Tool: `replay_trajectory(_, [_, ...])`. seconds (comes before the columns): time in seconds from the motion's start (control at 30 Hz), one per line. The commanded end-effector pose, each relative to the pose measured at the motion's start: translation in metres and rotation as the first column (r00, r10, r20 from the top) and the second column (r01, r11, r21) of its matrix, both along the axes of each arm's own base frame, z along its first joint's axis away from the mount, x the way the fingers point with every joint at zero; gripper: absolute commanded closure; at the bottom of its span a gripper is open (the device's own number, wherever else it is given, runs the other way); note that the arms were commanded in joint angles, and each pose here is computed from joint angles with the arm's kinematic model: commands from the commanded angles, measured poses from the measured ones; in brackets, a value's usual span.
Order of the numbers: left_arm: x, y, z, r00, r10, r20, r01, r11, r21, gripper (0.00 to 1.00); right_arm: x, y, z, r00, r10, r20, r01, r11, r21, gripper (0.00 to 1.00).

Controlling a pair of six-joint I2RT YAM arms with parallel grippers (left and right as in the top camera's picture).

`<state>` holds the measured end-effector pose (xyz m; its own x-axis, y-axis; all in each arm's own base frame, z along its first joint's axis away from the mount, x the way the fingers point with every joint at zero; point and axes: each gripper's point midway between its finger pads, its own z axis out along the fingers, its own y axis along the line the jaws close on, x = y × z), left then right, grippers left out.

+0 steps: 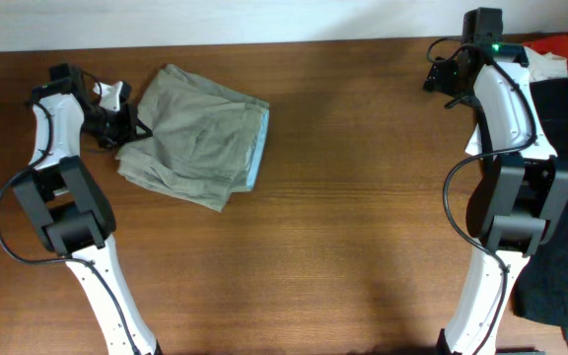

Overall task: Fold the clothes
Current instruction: 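Grasp the folded shorts' left edge with the left gripper, then drag the folded shorts to the table's back-left corner and release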

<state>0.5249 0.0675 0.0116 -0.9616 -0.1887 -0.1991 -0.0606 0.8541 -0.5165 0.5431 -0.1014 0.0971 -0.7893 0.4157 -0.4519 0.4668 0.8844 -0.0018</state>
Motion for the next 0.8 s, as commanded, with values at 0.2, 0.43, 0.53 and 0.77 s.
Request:
replay_trajectory(0.2, [-0.109, 0.283, -0.02, 0.386, 0.881, -0.273, -0.913, 0.407, 0.022, 0.99, 0.003, 0.0, 0.008, 1.0, -0.002, 0.019, 0.003, 1.0, -0.013, 0.01])
replay_trajectory(0.43, [-0.215, 0.334, -0.024, 0.149, 0.893, -0.425, -0.979, 0.193, 0.062, 0.99, 0.003, 0.0, 0.008, 1.0, -0.002, 0.019, 0.003, 1.0, -0.013, 0.01])
replay_trajectory(0.53, [-0.167, 0.28, -0.016, 0.272, 0.828, -0.49, -0.952, 0.305, -0.012, 0.72, 0.003, 0.0, 0.008, 1.0, -0.002, 0.019, 0.003, 1.0, -0.013, 0.01])
replay_trajectory(0.77, [-0.06, 0.152, -0.02, 0.519, 0.738, -0.431, -0.813, 0.582, 0.019, 0.44, 0.003, 0.0, 0.008, 1.0, -0.003, 0.019, 0.003, 1.0, -0.013, 0.02])
